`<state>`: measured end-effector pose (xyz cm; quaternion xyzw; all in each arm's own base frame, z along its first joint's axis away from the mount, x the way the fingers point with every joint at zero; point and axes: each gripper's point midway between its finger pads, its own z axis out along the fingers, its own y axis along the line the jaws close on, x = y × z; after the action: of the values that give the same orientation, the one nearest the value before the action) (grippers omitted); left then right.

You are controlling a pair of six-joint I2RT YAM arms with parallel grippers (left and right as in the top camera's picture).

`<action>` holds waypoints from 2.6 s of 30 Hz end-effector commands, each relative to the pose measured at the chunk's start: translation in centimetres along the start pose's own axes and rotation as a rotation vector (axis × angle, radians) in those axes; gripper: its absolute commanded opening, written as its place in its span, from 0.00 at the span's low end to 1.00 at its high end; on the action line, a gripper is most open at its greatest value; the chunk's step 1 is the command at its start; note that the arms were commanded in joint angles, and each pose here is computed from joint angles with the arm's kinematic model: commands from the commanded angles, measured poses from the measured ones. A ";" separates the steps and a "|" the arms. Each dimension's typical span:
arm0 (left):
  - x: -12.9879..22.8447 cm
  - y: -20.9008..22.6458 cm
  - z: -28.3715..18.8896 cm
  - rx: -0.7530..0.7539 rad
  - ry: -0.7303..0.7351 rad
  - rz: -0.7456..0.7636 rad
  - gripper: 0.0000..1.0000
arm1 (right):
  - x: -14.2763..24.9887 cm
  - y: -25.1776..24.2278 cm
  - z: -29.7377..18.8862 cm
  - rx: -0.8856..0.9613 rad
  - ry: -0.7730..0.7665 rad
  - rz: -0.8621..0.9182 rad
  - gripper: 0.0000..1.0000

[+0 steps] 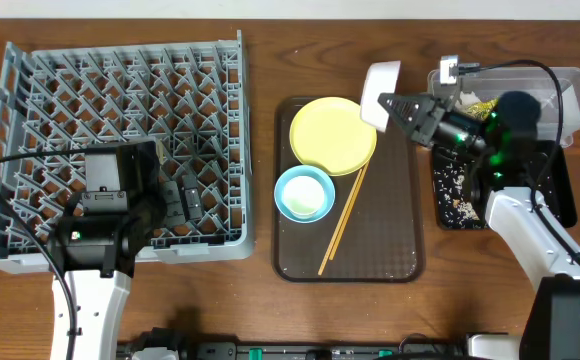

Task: Sort waste into correct bins and load items into the dishwasher rack
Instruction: 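Carry the empty white bowl back and set it on the yellow plate, then lift the white bowl with right gripper toward the left gripper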

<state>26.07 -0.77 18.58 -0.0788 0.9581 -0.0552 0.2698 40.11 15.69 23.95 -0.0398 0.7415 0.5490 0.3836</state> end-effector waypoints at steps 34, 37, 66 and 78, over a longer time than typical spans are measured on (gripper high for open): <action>-1.2 -0.3 -0.5 0.010 -0.037 0.017 0.98 | 12.9 -10.2 10.2 0.614 0.580 -0.625 0.50; -1.5 -0.4 -0.5 0.012 -0.049 0.018 0.98 | 11.6 -8.2 9.6 0.594 0.558 -0.628 0.59; -2.2 -1.8 0.4 0.092 -0.047 0.021 0.98 | 21.4 -5.7 6.4 0.503 0.859 -0.214 0.15; -2.0 -3.5 0.1 0.192 -0.034 0.024 0.99 | 10.7 -3.2 4.7 0.487 0.563 -0.133 0.01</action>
<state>27.93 -2.65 18.83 -0.0609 0.9507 -0.1094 0.2838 34.28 23.68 9.02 -0.1902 0.9373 0.2548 0.1428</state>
